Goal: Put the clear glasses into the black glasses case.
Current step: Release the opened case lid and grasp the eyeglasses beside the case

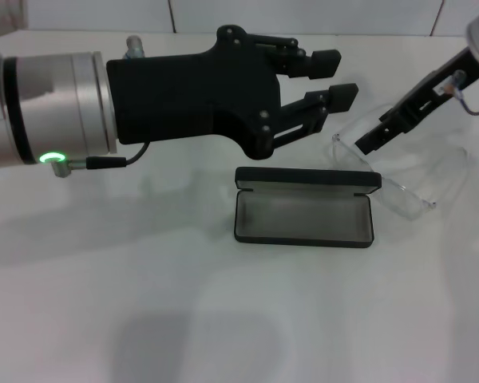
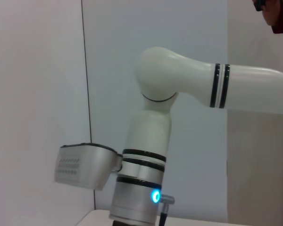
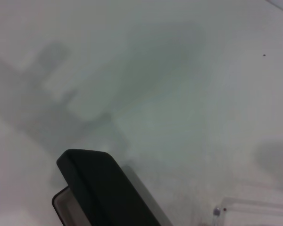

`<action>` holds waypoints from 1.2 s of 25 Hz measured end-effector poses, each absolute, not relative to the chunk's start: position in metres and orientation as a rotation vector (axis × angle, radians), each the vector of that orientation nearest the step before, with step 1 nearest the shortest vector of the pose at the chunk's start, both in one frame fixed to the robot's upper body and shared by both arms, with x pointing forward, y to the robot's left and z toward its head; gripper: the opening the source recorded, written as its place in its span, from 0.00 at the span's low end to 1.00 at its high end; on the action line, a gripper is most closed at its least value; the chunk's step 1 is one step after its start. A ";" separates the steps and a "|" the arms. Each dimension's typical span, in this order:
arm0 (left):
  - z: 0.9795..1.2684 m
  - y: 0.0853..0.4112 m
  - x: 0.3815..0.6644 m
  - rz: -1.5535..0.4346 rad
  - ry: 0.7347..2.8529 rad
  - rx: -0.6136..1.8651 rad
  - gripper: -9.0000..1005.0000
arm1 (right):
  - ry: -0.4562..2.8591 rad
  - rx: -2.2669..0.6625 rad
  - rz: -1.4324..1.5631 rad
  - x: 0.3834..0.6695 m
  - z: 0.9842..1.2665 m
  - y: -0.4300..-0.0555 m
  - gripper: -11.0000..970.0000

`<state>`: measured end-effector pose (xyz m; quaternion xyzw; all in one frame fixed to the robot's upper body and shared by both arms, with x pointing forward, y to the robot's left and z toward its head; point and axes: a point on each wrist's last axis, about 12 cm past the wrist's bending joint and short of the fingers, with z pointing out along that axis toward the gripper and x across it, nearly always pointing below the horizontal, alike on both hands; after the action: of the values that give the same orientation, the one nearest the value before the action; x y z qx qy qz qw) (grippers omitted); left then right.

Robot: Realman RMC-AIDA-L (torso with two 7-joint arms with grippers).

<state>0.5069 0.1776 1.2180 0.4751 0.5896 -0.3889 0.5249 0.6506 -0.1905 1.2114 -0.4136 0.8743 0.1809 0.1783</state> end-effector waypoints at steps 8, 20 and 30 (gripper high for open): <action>1.211 0.182 0.506 -0.986 1.397 1.123 0.32 | 2.505 -1.202 0.439 0.650 1.197 -0.180 0.67; 1.208 0.185 0.504 -1.018 1.374 1.140 0.32 | 2.524 -1.184 0.362 0.653 1.179 -0.183 0.64; 1.207 0.185 0.505 -1.019 1.378 1.143 0.32 | 2.513 -1.198 0.323 0.655 1.171 -0.180 0.62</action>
<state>0.5047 0.1846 1.2065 0.4756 0.5735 -0.4242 0.5147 0.6552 -0.1801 1.1710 -0.4214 0.8839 0.1135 0.1685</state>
